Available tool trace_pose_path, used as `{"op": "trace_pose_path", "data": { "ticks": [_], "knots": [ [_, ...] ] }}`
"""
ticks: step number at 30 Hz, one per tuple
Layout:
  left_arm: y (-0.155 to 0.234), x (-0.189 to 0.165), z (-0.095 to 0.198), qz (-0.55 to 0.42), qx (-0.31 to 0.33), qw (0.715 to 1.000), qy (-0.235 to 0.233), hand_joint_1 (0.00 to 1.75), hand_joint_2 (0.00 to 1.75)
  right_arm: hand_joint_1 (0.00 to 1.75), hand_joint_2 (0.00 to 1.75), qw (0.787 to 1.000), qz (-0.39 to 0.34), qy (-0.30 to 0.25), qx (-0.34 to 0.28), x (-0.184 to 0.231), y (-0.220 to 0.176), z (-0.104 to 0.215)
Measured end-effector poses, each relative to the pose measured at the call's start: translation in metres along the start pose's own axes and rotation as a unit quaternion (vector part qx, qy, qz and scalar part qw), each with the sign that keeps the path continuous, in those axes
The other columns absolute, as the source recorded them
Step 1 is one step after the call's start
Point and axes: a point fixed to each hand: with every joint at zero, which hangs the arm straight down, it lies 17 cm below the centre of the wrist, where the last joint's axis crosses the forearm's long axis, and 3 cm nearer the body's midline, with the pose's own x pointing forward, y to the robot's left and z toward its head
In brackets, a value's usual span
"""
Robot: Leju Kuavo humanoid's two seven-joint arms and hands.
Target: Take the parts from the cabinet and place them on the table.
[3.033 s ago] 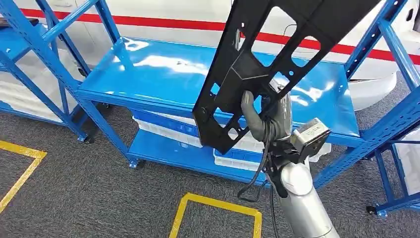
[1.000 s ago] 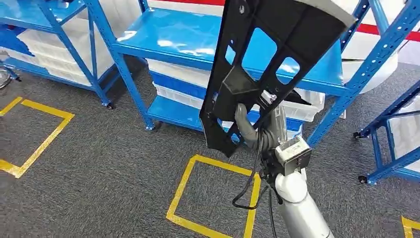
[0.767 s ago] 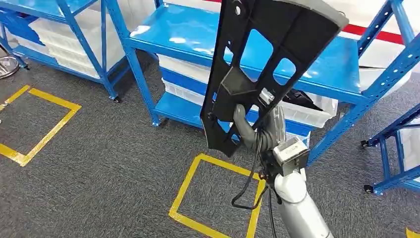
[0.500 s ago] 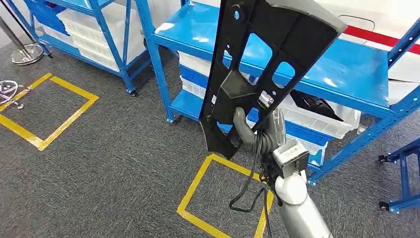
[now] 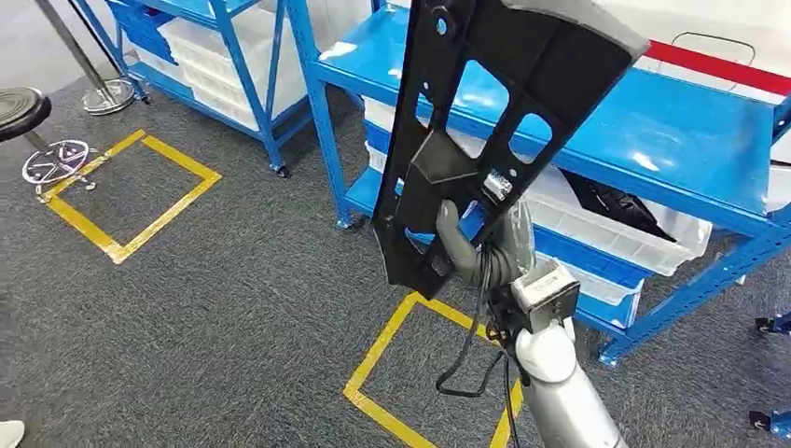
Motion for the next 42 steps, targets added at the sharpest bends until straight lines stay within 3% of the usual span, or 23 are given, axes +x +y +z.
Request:
{"op": "trace_pose_path", "data": {
  "ticks": [11,16,32,42],
  "knots": [
    [-0.003,0.002,0.002,-0.003,-0.029,0.999,-0.014,0.00,1.75,1.75,1.75,1.000,-0.015,-0.019,0.001,0.017,0.003,0.007],
    [0.000,-0.004,0.004,-0.009,-0.031,0.999,-0.008,0.00,1.75,1.75,1.75,1.000,-0.017,-0.005,0.003,0.010,0.006,0.028],
    [-0.005,-0.007,0.005,-0.021,-0.050,0.999,-0.001,0.00,1.75,1.75,1.75,1.000,-0.028,-0.006,0.002,0.012,0.008,0.034],
    [-0.006,0.036,-0.013,-0.035,-0.045,0.998,-0.025,0.00,1.75,1.75,1.75,0.999,-0.032,-0.003,-0.009,0.013,0.003,0.036]
  ]
}}
